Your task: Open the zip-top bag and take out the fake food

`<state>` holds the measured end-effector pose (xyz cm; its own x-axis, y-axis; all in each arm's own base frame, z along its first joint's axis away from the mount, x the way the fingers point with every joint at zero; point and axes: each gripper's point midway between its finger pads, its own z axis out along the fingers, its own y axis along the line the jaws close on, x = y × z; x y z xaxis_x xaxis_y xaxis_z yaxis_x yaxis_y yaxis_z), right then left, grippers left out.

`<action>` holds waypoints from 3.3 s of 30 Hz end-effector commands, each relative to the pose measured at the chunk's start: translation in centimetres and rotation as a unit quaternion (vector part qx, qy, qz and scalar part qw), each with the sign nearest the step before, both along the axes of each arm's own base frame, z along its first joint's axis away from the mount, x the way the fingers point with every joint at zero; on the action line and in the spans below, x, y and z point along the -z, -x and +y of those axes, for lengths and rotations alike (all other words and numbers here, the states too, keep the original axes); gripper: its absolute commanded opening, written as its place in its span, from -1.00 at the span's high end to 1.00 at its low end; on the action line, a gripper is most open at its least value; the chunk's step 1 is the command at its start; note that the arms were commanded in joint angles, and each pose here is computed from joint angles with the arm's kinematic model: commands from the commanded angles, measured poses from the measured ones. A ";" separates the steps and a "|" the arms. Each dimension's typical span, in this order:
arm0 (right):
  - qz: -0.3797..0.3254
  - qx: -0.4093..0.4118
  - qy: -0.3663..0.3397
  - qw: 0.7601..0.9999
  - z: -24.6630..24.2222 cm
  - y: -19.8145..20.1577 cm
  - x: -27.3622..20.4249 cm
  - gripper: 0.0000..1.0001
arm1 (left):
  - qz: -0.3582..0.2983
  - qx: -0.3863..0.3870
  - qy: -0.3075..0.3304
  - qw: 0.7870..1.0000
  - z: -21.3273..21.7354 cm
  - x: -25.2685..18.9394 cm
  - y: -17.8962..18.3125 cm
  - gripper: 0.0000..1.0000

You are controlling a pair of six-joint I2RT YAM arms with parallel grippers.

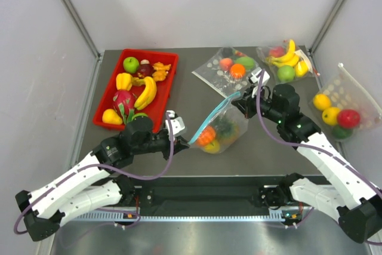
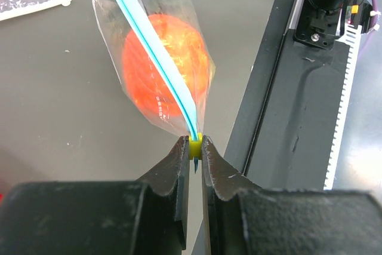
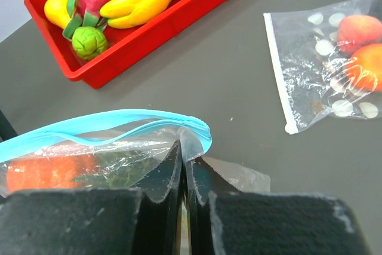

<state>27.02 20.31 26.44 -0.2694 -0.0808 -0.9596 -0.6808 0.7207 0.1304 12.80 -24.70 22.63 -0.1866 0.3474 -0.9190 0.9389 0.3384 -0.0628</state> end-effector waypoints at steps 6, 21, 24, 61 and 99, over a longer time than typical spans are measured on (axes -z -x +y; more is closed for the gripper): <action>-0.059 0.049 -0.028 0.997 -1.3 -3.6 -3.5 1.00 | 0.038 0.010 0.015 0.999 -0.5 0.2 1.1 1.00; 0.053 0.149 -0.076 0.984 -4.5 -0.2 -2.2 -0.36 | 0.046 -0.072 0.099 0.991 -8.3 0.1 -3.1 1.00; 0.079 0.170 -0.096 0.978 -5.3 1.1 -1.3 -0.37 | 0.043 -0.099 0.110 0.988 -8.9 0.1 -4.0 1.00; 0.108 0.183 -0.143 0.967 -4.8 1.3 0.1 -0.36 | 0.038 -0.117 0.087 0.989 -10.4 3.0 -2.9 1.00; 0.123 0.178 -0.102 0.971 -5.3 2.5 3.4 1.00 | -0.009 -0.193 0.177 0.965 -12.5 -8.7 -9.6 -0.47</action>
<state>24.76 14.70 21.69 -0.5050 0.2401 -0.8291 -0.2811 0.8624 0.4210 21.17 -36.10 31.04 -0.1847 -0.0492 -0.9816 0.7562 0.6308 -0.1740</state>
